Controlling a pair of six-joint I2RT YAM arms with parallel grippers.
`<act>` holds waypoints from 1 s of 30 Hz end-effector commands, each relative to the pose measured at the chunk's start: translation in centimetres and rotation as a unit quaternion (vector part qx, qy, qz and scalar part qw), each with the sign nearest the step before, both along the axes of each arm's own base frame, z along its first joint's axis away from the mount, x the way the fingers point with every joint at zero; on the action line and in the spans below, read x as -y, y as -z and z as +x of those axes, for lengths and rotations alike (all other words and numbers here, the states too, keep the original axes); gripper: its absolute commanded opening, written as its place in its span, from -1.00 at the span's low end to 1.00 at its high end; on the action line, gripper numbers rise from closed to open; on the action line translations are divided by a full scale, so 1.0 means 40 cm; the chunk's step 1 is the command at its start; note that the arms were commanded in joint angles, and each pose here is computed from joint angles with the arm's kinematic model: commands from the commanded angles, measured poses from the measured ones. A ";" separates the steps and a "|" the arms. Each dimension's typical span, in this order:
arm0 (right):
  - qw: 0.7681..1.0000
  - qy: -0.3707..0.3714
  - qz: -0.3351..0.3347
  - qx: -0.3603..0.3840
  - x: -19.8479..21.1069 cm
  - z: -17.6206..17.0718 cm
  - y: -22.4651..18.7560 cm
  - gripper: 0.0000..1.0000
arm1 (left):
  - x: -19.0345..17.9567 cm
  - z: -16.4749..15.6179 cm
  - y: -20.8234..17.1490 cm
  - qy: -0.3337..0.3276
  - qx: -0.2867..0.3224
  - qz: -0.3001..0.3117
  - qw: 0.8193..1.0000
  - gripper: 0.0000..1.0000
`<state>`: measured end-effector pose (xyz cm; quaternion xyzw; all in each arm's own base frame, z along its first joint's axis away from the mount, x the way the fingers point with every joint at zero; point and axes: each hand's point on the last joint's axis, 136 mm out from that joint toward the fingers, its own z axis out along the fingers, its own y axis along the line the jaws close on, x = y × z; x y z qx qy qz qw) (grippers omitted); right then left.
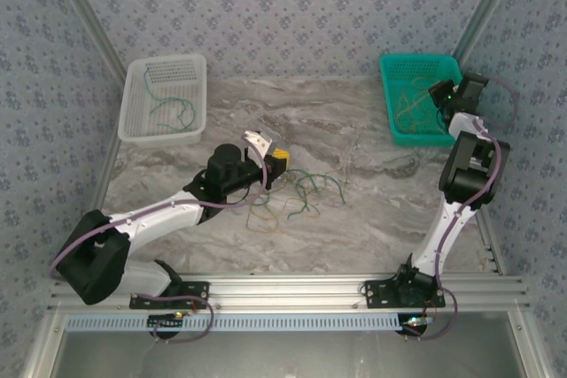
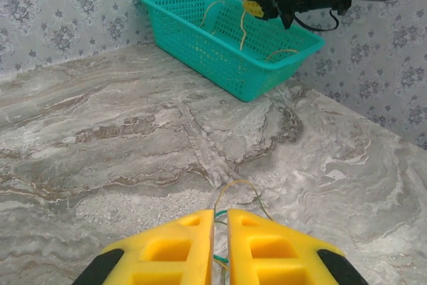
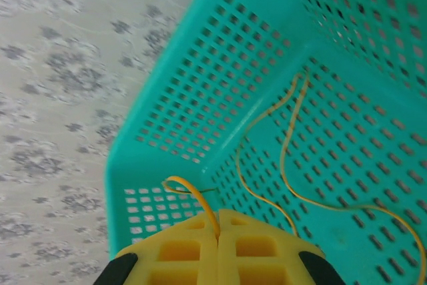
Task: Untangle the cables
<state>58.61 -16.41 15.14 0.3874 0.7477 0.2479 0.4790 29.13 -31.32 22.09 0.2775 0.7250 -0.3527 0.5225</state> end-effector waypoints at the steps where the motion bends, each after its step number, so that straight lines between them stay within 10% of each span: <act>1: 1.000 0.001 -0.006 -0.013 -0.021 -0.026 0.016 -1.00 | 0.005 0.014 -0.037 -0.008 0.016 -0.003 1.000 -0.75; 21: 0.979 0.046 -0.135 -0.145 0.033 0.130 0.017 -1.00 | -0.014 0.039 -0.022 -0.043 0.020 0.013 0.999 -0.75; 30: 0.961 0.060 -0.181 -0.201 0.063 0.103 0.032 -0.41 | -0.039 0.051 -0.012 -0.070 0.027 0.024 0.997 -0.66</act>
